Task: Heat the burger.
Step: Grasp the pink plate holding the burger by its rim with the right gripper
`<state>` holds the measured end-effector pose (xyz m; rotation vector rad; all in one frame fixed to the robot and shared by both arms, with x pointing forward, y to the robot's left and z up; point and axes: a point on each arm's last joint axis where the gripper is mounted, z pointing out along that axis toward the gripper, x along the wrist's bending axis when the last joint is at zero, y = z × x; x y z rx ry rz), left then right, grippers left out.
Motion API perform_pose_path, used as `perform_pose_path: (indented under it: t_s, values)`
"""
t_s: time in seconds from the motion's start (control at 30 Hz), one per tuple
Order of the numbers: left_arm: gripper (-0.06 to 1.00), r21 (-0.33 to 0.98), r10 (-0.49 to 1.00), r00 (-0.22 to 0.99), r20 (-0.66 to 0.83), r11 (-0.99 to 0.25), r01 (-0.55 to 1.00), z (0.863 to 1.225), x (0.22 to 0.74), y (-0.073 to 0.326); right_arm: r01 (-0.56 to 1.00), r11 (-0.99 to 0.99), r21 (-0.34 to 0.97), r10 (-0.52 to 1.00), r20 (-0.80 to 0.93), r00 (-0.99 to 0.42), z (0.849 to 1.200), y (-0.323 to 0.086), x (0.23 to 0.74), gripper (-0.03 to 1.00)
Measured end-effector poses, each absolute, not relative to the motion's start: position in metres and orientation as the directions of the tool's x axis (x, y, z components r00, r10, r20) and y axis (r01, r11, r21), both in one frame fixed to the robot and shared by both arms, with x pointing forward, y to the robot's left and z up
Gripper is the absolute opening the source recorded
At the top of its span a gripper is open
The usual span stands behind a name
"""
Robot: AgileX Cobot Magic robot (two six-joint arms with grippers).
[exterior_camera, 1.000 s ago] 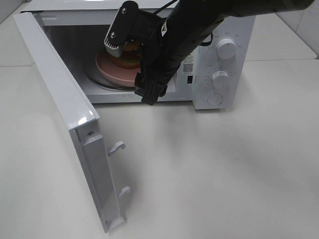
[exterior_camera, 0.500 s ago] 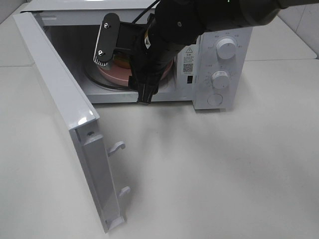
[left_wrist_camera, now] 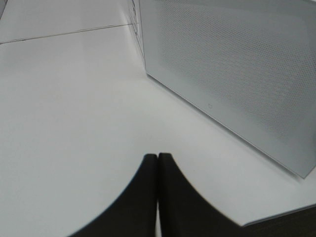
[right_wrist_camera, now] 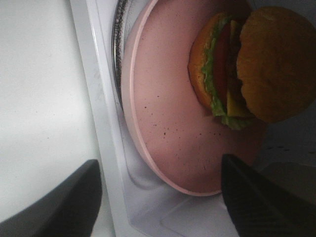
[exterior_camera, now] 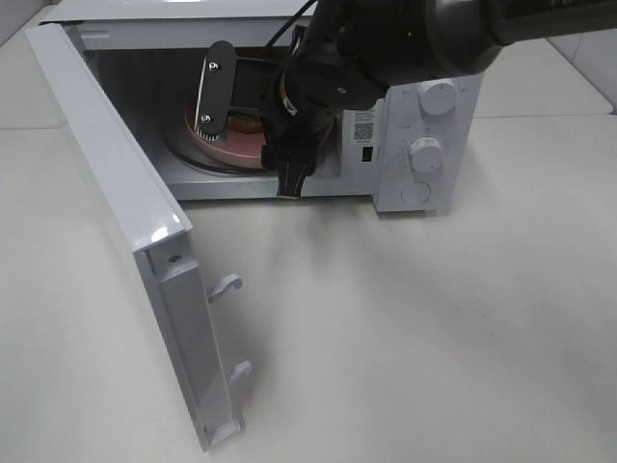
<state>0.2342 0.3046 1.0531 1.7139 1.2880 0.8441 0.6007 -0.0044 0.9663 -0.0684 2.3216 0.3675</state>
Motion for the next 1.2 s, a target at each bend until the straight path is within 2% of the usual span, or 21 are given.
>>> perform_pose_path:
  t_s: [0.43, 1.2]
  values:
    - [0.00, 0.895, 0.966, 0.254, 0.040, -0.148, 0.422, 1.053, 0.234, 0.305, -0.157, 0.958, 0.242, 0.065, -0.711, -0.700, 0.948, 0.012, 0.616, 0.66]
    - [0.00, 0.895, 0.966, 0.254, 0.040, -0.148, 0.422, 1.053, 0.234, 0.305, -0.144, 0.957, 0.253, 0.062, -0.661, -0.748, 0.893, 0.021, 0.624, 0.66]
